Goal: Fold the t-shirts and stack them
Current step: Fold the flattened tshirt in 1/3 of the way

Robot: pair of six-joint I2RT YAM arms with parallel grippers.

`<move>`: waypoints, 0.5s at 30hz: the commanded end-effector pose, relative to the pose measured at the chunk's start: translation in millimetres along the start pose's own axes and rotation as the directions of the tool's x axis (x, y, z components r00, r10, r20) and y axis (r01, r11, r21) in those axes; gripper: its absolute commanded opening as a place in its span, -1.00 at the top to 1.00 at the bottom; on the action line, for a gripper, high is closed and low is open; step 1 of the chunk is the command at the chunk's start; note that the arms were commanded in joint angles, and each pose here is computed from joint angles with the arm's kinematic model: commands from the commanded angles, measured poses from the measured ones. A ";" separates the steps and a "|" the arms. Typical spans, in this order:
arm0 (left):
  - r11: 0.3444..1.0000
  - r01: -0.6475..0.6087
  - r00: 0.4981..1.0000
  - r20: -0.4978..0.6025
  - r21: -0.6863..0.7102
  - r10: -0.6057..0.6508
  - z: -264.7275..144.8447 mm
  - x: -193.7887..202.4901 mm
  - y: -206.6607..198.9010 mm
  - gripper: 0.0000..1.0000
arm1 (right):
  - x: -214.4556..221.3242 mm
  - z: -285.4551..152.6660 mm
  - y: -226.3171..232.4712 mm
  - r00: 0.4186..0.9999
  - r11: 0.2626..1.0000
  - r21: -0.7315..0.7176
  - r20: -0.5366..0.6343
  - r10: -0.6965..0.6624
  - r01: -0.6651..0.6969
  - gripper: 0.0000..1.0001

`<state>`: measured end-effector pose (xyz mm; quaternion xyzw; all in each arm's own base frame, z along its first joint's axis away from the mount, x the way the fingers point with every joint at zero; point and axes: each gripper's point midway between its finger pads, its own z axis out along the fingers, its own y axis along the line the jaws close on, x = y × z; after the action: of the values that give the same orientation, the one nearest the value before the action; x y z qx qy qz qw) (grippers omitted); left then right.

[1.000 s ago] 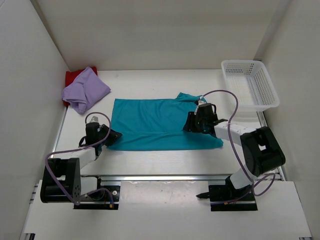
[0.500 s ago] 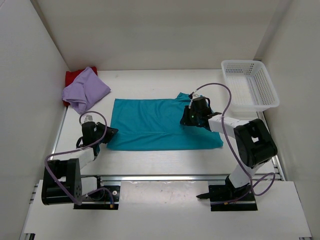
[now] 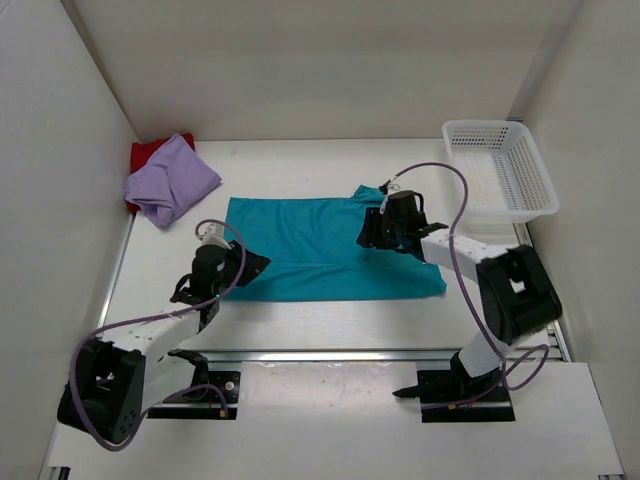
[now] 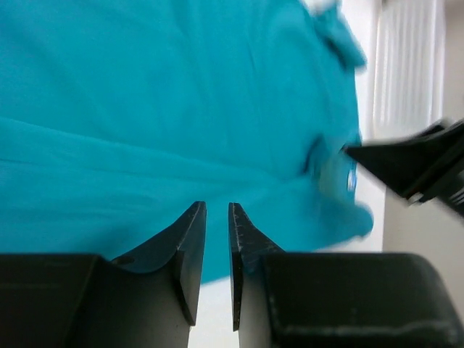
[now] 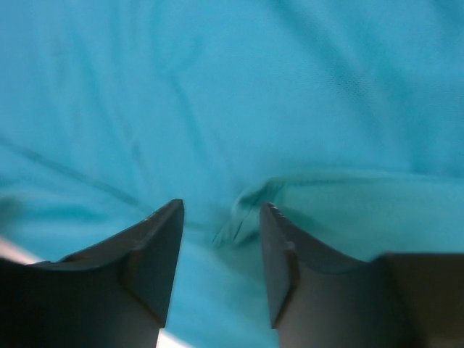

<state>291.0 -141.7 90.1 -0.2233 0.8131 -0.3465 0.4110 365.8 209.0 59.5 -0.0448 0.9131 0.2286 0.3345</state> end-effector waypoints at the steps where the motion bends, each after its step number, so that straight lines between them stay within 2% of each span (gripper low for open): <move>1: 0.993 -0.104 0.994 -0.040 0.048 0.106 9.6 19.3 -31.8 0.40 | -46.1 -41.5 16.1 0.982 0.998 -0.058 0.188 -0.019 0.030 0.08; 4: 0.985 -0.159 0.977 -0.134 0.062 0.166 24.3 42.7 -40.1 0.41 | -31.6 -49.8 11.1 0.985 0.998 -0.064 0.170 -0.005 0.016 0.02; 6: 0.981 -0.171 0.961 -0.205 0.089 0.186 30.6 56.1 -42.1 0.43 | -7.2 -49.9 10.6 0.993 0.997 -0.080 0.121 0.004 0.006 0.32; 8: 0.979 -0.185 0.949 -0.241 0.087 0.201 34.7 65.7 -40.7 0.44 | 22.7 -46.5 20.9 0.998 0.994 -0.103 0.060 -0.024 0.030 0.82; 10: 0.975 -0.211 0.935 -0.277 0.074 0.223 35.1 76.6 -31.0 0.45 | 42.1 -43.8 24.8 0.999 0.994 -0.102 0.020 -0.047 0.049 1.00; 15: 0.948 -0.319 0.903 -0.304 -0.004 0.302 30.6 83.7 -3.3 0.46 | 77.0 -36.1 18.7 0.994 0.994 -0.073 -0.062 -0.086 0.082 1.00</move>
<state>272.5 -216.0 41.8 -0.0783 0.8892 -0.3181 0.3194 277.7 217.4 44.9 -0.0968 0.9138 0.2561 0.3002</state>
